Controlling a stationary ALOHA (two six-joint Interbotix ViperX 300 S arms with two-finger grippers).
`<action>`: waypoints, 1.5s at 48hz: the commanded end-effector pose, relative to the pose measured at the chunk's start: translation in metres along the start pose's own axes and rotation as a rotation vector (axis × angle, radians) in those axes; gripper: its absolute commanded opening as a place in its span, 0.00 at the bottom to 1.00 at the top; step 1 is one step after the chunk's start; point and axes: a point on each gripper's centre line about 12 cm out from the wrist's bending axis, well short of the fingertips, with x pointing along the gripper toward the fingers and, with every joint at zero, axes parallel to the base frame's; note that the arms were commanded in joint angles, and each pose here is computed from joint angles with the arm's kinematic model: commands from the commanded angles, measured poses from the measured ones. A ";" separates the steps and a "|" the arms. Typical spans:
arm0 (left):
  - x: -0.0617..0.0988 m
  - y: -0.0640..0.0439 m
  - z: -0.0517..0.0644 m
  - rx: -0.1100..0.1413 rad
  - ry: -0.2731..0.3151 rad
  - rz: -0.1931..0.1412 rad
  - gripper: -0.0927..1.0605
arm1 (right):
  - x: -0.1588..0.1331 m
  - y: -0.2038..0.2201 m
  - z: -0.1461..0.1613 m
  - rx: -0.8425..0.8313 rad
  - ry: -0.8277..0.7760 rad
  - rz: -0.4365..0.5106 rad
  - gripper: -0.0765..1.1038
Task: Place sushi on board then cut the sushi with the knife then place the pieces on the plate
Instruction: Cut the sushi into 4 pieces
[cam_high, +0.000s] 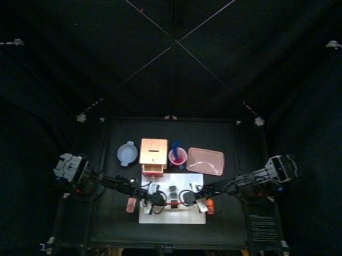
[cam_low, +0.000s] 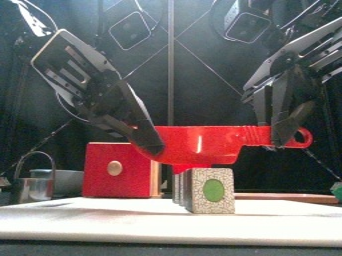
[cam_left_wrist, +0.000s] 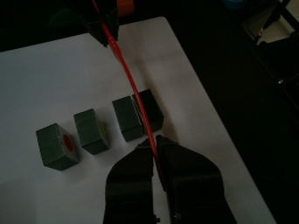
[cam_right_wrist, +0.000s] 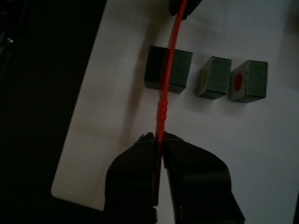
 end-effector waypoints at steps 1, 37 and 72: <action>0.001 0.014 0.032 -0.001 -0.112 0.030 0.36 | -0.011 -0.012 0.031 0.000 -0.113 -0.040 0.20; 0.030 0.006 0.003 -0.028 -0.018 0.020 0.36 | 0.032 -0.012 0.004 0.094 0.014 -0.023 0.20; -0.025 0.050 0.072 0.063 -0.206 0.100 0.62 | -0.035 -0.023 0.047 -0.004 -0.137 -0.053 0.20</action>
